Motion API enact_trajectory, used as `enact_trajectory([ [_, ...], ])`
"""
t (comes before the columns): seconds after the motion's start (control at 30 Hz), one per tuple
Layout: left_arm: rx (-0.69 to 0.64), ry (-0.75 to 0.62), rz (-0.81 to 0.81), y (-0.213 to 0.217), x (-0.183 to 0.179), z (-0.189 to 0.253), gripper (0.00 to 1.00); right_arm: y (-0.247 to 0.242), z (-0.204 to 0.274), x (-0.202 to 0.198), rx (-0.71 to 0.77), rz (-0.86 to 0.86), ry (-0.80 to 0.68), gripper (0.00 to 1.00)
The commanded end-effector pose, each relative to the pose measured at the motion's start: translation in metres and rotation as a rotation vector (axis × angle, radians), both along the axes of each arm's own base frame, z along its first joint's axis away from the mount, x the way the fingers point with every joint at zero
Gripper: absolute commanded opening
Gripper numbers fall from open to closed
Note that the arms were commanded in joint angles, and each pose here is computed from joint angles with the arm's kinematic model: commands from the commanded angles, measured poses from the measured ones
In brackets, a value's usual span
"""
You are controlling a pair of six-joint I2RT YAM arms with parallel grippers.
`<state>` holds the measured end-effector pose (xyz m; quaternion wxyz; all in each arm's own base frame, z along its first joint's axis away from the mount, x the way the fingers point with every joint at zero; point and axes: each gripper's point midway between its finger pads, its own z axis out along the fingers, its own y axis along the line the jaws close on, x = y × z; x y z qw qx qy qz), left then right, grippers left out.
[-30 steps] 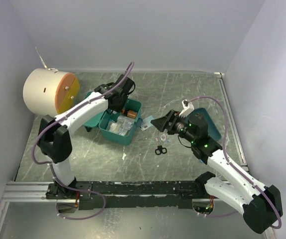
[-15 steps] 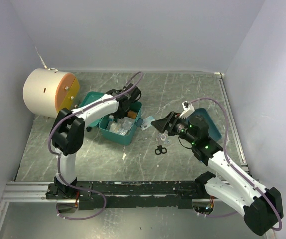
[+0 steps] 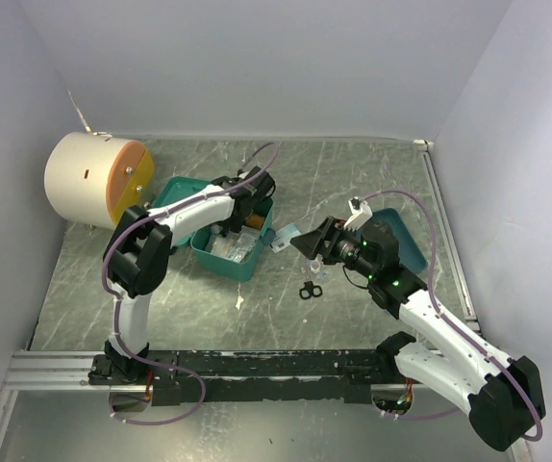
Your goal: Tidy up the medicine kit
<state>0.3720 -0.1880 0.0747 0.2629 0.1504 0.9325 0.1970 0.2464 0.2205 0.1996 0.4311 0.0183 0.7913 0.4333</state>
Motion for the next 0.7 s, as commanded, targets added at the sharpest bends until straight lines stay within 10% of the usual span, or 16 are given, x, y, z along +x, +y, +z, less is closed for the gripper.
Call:
enact_trajectory([
  [0.0, -0.017, -0.096, 0.017, -0.010, 0.014, 0.024, 0.52, 0.001, 0.000, 0.000, -0.003, 0.006, -0.013, 0.63],
  [0.67, -0.041, -0.110, 0.009, -0.018, 0.014, 0.005, 0.25, -0.004, -0.004, 0.002, -0.033, -0.014, -0.005, 0.63],
])
